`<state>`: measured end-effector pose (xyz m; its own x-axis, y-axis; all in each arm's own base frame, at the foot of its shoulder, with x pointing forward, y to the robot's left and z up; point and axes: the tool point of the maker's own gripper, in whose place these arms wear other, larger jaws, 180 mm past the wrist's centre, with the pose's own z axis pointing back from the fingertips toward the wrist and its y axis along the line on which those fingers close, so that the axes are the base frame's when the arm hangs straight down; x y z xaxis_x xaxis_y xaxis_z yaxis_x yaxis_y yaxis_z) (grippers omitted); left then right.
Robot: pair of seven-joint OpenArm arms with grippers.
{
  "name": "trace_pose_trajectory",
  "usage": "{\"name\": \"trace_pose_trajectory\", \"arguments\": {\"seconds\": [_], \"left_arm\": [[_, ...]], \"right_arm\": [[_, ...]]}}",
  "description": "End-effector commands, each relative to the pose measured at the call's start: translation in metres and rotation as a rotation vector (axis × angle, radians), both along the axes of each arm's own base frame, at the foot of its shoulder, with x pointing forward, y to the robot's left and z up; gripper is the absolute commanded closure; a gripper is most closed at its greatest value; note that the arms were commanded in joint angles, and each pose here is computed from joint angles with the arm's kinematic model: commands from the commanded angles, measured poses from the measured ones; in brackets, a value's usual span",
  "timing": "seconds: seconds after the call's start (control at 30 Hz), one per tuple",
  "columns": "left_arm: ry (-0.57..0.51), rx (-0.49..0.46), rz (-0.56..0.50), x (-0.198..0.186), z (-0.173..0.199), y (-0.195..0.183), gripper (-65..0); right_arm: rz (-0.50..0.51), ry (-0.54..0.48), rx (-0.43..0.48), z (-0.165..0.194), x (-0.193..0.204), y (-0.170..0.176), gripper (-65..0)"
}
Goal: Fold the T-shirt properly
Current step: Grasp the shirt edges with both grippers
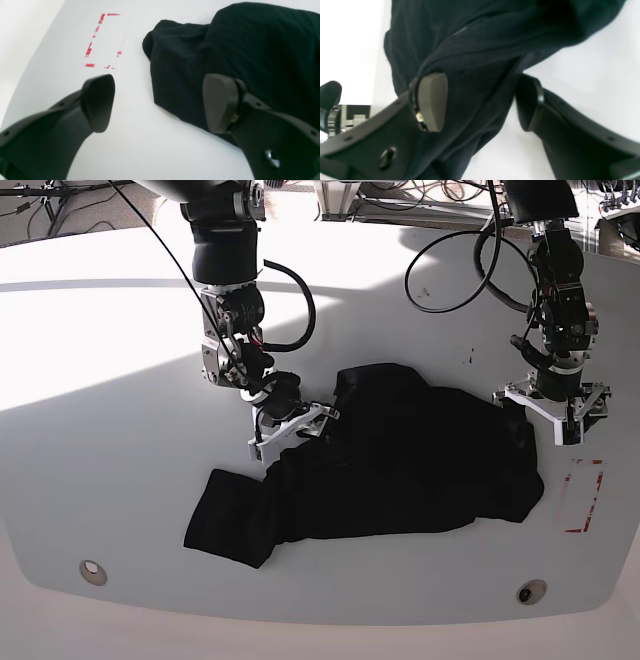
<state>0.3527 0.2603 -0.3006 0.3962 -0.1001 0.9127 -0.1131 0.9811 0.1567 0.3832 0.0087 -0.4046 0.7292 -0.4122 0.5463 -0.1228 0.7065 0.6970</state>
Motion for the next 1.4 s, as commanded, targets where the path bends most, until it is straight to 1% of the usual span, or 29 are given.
{"name": "trace_pose_trajectory", "arguments": {"seconds": [0.0,0.37,0.63,0.83,0.97,1.17,1.23,1.27,1.37], "left_arm": [[-0.056,0.015,0.002,0.006,0.016,0.005,-51.9],[-0.054,0.018,-0.001,0.005,0.017,0.004,-51.8],[-0.055,0.022,-0.002,0.005,0.017,0.004,-51.7],[-0.054,0.023,-0.002,0.005,0.017,0.004,-51.6],[-0.052,0.022,0.002,0.006,0.016,0.006,-51.6],[-0.048,0.017,0.007,0.007,0.014,0.007,-51.5],[-0.049,0.015,0.014,0.008,0.014,0.009,-51.3],[-0.048,0.014,0.016,0.008,0.014,0.010,-51.3],[-0.043,0.011,0.019,0.008,0.012,0.010,-51.2]], "right_arm": [[0.024,0.027,-0.029,-0.002,-0.001,0.001,-41.0],[0.063,0.020,-0.049,-0.001,0.000,0.013,-40.5],[0.132,0.003,-0.088,-0.001,-0.003,0.032,-42.0],[0.160,0.000,-0.104,-0.002,-0.006,0.038,-41.1],[0.154,0.017,-0.117,-0.011,-0.009,0.034,-33.2],[0.148,0.010,-0.125,-0.010,-0.006,0.032,-18.7],[0.127,0.002,-0.117,-0.006,0.000,0.027,-2.0],[0.127,0.002,-0.117,-0.005,0.000,0.027,-0.4],[0.123,0.000,-0.116,-0.005,0.001,0.025,0.0]]}}
